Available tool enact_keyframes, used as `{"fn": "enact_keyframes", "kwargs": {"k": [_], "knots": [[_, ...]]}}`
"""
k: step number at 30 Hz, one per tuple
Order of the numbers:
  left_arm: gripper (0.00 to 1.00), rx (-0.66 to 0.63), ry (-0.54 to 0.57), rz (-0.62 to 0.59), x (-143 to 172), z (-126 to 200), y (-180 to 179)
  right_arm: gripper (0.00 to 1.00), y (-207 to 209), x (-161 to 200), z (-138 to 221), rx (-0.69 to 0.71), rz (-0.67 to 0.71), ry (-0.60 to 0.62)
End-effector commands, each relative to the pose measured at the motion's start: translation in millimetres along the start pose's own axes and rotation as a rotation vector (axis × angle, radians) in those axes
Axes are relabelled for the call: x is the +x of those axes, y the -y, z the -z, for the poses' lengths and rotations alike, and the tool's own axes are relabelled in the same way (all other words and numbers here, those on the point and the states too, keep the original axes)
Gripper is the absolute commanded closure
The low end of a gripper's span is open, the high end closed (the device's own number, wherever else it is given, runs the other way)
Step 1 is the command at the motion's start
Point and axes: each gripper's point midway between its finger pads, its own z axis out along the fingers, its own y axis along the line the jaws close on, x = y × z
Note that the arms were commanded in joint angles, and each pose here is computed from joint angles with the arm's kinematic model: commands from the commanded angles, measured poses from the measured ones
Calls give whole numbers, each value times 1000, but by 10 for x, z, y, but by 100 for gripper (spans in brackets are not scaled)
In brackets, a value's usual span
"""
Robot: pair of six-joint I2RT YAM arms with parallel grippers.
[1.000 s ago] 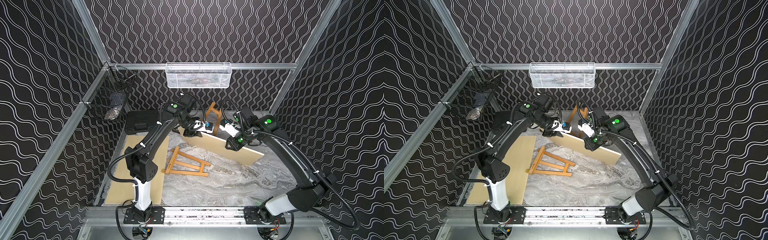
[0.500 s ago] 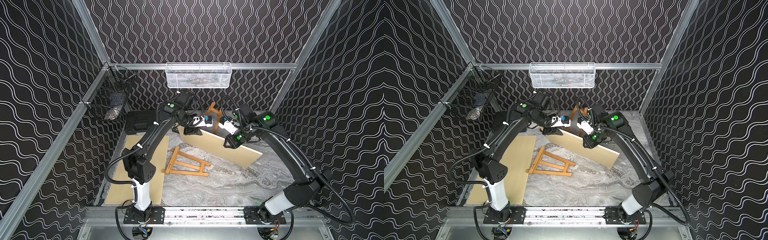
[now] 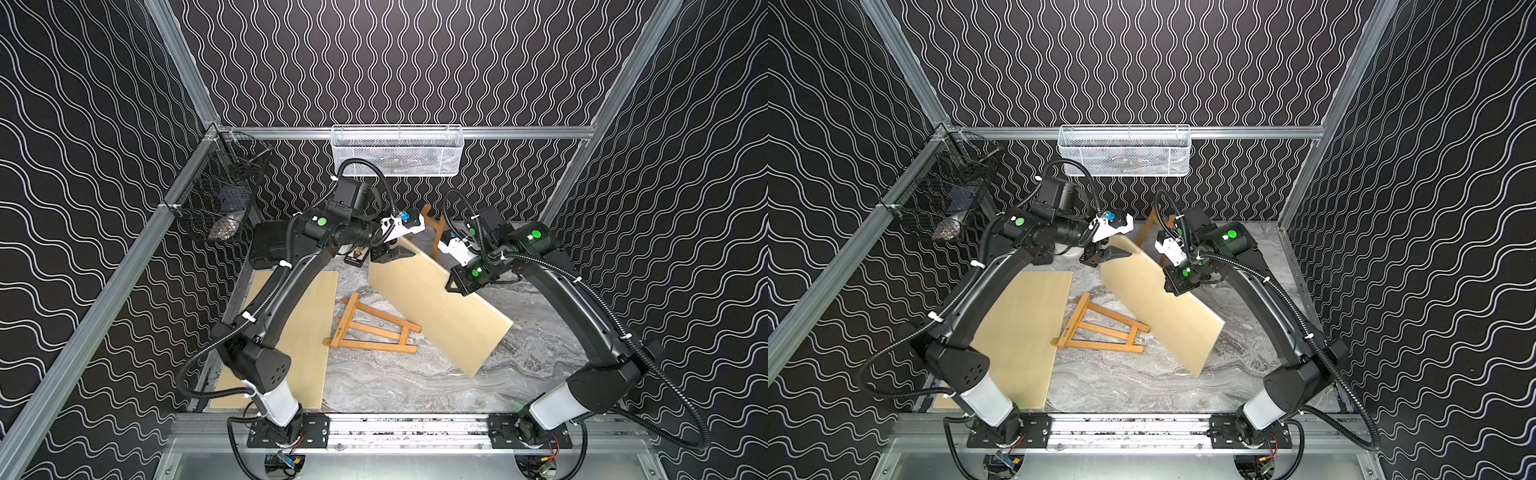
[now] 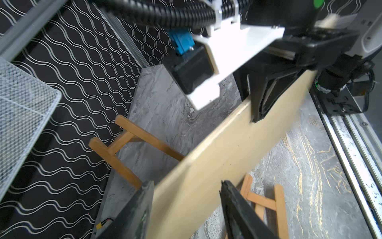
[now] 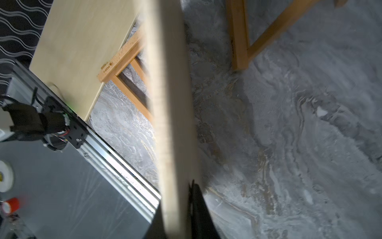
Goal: Assemble the easel
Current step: Place the drawing board at the center of the board, then pick up the drawing board from the center of the board.
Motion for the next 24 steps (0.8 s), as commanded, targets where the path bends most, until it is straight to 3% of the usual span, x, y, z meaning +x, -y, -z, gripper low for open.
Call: {"fn": "enact_keyframes", "kwargs": {"k": [1,13,16,24], "knots": [[38,-108,102,102,-221,107,-170,93,76,-26,20,42,-4,40],[40,-309,300,482,-201,299,-306,88,97,-141,69,92,-22,86],[40,-307,384,583,-194,334,-256,83,97,-152,88,93,-32,114],[40,-335,389,793,180,245,-143,70,80,56,14,85,-37,60]]}}
